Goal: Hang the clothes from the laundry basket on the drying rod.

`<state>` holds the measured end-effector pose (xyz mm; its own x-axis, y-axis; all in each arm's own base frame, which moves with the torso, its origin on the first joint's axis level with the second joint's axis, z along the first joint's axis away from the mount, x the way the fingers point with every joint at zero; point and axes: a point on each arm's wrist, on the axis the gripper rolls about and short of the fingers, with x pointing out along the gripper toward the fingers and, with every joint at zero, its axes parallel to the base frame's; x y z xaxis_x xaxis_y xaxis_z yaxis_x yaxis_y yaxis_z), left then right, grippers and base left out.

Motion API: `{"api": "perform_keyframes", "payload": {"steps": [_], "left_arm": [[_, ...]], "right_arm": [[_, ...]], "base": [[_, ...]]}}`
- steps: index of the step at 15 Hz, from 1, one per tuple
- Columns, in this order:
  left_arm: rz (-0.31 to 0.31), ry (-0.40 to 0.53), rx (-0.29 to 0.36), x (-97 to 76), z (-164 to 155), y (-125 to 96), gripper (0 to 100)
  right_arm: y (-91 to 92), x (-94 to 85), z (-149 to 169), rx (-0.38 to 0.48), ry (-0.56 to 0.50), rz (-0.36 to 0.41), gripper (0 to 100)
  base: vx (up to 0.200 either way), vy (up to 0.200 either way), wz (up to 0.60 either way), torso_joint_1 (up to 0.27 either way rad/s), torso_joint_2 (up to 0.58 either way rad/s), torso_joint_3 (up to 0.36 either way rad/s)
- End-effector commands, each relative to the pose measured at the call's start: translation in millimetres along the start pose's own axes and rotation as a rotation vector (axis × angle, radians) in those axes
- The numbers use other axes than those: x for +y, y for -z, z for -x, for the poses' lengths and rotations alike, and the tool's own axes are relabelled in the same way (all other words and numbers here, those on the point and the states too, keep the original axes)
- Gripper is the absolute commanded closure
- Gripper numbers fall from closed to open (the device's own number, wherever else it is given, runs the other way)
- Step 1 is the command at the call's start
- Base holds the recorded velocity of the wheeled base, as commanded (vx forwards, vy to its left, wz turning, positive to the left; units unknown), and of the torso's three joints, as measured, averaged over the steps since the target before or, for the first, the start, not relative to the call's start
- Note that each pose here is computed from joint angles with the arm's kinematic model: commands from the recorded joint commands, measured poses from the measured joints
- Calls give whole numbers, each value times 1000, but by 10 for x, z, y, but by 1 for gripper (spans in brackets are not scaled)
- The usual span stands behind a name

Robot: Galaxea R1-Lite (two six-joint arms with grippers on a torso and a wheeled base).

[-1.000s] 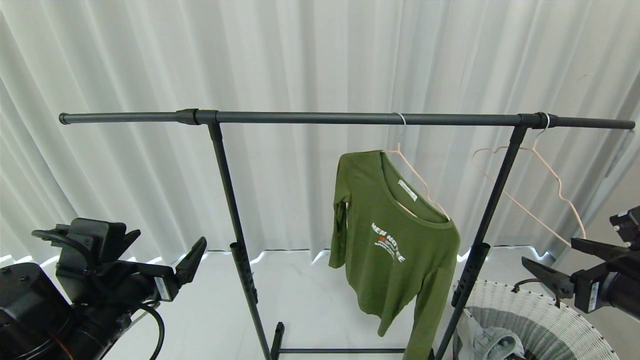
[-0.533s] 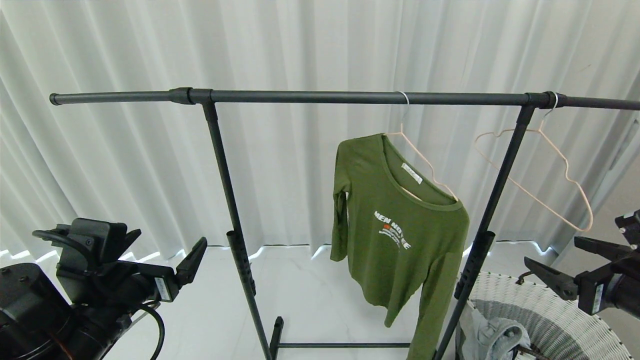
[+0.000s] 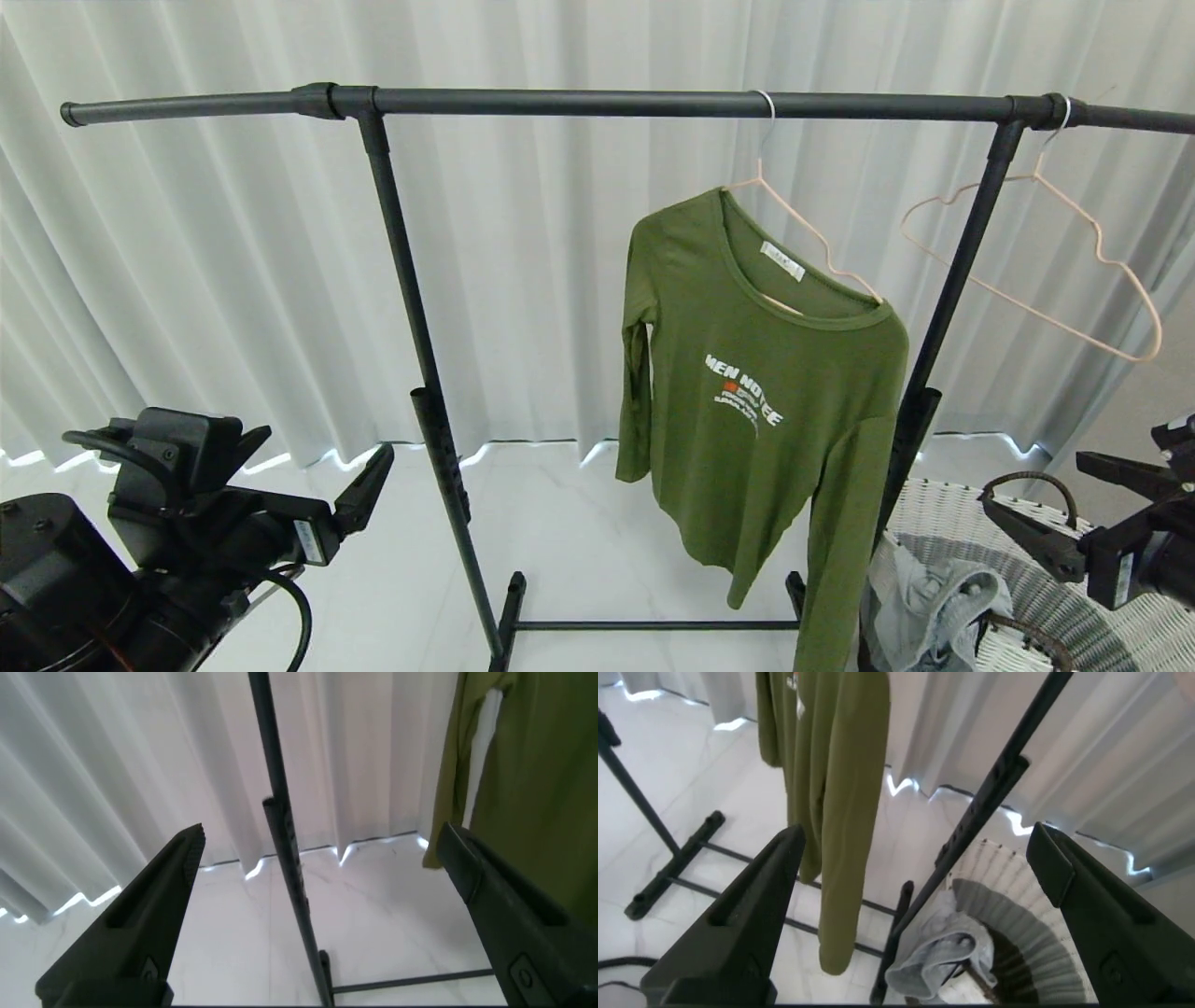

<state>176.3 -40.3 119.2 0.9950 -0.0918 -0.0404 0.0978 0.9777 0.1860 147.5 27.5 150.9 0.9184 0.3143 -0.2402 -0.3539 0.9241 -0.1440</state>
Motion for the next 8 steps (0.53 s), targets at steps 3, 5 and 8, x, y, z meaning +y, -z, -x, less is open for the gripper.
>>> {"api": "perform_keyframes", "payload": {"steps": [3,5,8], "left_arm": [[2,-2,-1,1,1,-1,0],[0,0,-1,-2,1,-2,0],[1,1,4,-4,-4,6,0]], "right_arm": [[23,5,4,8,-2,-3,0],[23,4,4,9,-1,-1,0],[73,15,9,27,-7,-3,0]], "base": [[0,0,0,-162,469,307],[0,0,0,-151,466,315],[0,0,0,-126,456,321]]}}
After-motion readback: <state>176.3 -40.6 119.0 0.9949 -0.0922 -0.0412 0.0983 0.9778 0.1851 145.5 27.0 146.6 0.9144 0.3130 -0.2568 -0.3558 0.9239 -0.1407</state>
